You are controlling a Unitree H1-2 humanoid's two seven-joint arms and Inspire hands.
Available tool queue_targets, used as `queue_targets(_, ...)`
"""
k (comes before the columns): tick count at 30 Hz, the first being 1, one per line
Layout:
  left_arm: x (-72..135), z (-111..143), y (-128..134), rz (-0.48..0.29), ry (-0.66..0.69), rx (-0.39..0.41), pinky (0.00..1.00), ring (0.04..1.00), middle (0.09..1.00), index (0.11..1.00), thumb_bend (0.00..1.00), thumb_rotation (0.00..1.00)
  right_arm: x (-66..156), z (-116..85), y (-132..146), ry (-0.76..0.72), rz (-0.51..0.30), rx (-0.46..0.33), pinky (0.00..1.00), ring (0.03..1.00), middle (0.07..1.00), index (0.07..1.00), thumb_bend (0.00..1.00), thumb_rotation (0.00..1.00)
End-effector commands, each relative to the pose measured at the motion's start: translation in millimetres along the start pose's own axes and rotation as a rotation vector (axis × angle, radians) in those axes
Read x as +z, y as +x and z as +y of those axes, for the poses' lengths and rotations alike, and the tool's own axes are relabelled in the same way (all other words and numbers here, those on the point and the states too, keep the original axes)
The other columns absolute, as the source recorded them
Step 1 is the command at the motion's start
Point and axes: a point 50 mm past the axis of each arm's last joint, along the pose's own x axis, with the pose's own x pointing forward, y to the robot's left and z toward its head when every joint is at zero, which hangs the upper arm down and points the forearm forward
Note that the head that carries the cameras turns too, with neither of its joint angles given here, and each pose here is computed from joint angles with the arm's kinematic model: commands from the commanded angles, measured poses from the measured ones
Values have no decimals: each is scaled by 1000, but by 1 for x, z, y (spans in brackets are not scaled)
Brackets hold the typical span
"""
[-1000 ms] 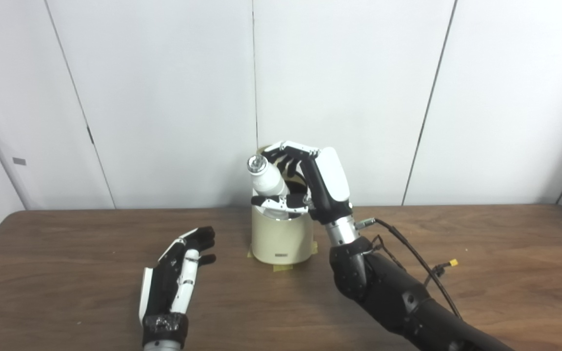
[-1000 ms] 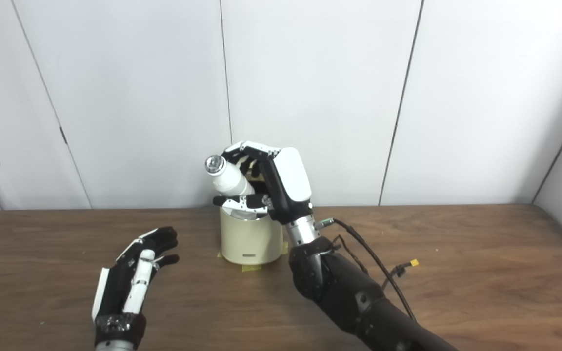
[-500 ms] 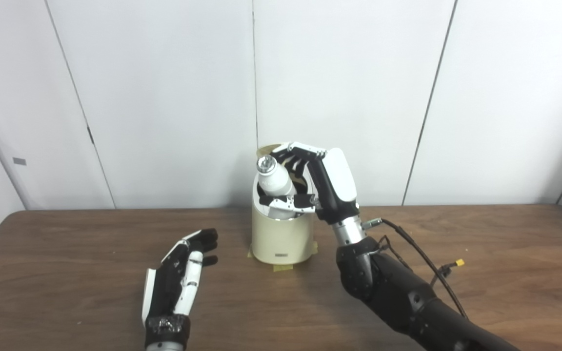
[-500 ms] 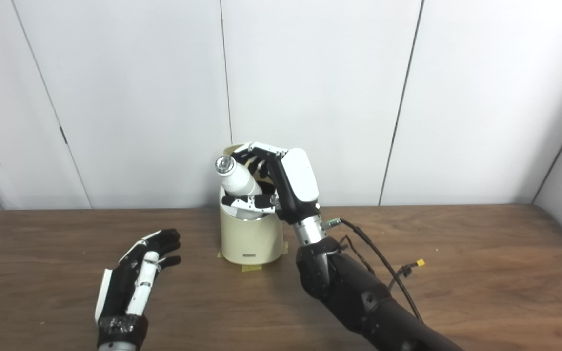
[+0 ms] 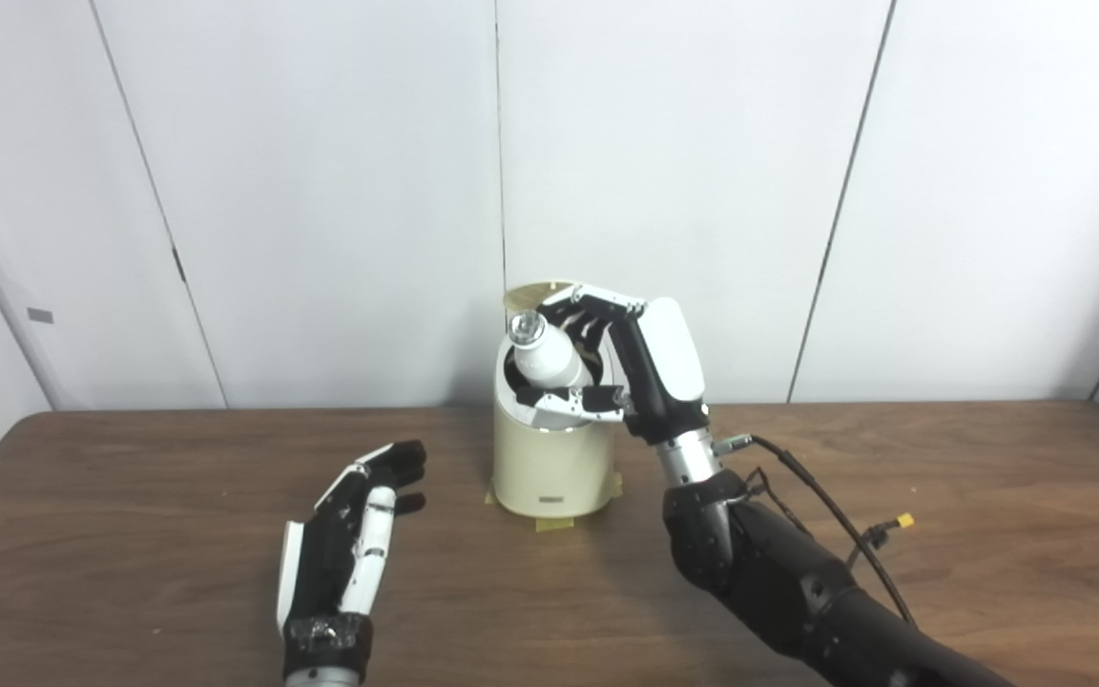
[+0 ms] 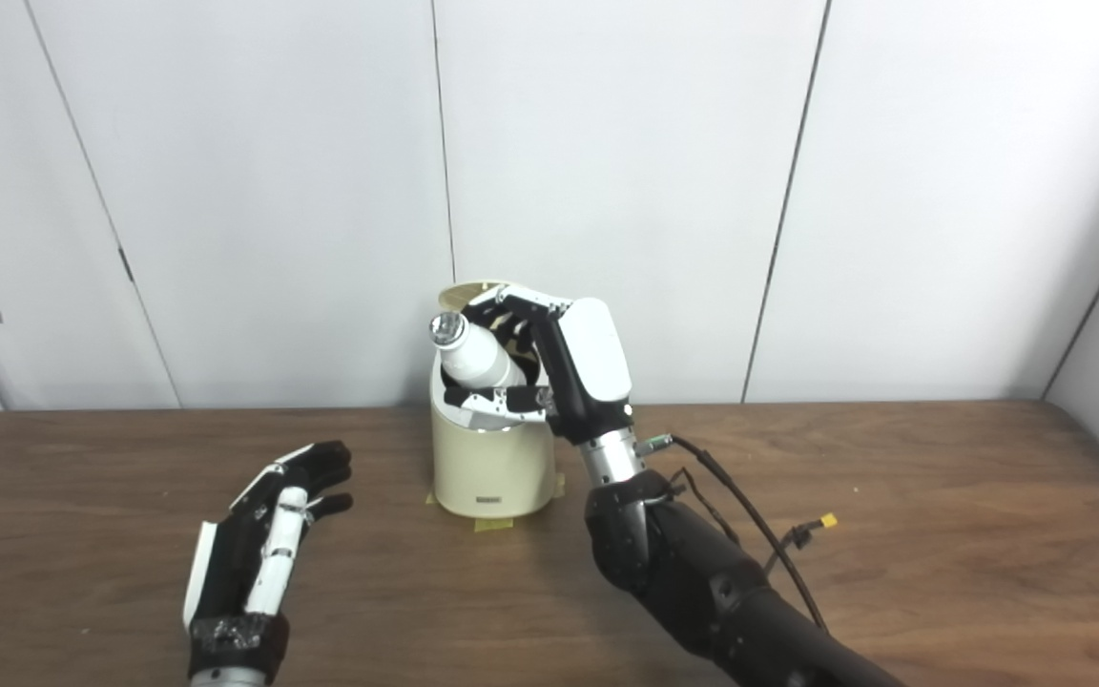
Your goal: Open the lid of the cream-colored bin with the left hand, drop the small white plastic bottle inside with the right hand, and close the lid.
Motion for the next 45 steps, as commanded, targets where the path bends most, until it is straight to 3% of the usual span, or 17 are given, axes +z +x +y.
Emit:
queue_targets(1,14,-7,5,-62,-12,3,719,777,753,720,221,689,7,-6,21,14,-53,-25,283,386,509,529,511,0)
queue_targets(4,15,-8,5,-67,-11,2,713,774,754,721,213,681,7,-6,21,13,-51,-24,255,374,503,536,510,0)
queue_targets(5,15,-8,5,-67,-11,2,711,773,753,721,215,679,7,-5,22,13,-50,-24,231,408,471,531,513,0)
queue_targets(9,16,-8,5,-65,-11,3,723,779,755,724,212,674,6,-3,22,3,-52,-29,230,371,503,537,509,0)
queue_targets(15,15,-9,5,-70,-6,-1,707,773,752,724,202,672,4,-2,22,1,-45,-26,283,388,513,525,512,0)
queue_targets(19,15,-11,5,-71,-1,-3,702,774,755,724,204,689,6,-2,23,8,-45,-27,242,377,513,528,510,0)
queue_targets(24,16,-13,4,-75,-3,-4,704,778,758,730,204,708,8,-1,26,10,-52,-30,305,396,514,519,512,0)
queue_targets(30,16,-14,4,-75,-9,-3,710,778,758,727,195,697,9,1,31,11,-53,-53,237,377,515,526,510,0)
queue_targets(36,16,-14,4,-74,-7,1,721,783,764,734,204,700,12,3,35,19,-56,-63,313,398,516,515,513,0)
queue_targets(45,16,-16,4,-76,-8,1,710,778,758,726,193,690,12,3,36,20,-55,-65,278,387,514,524,511,0)
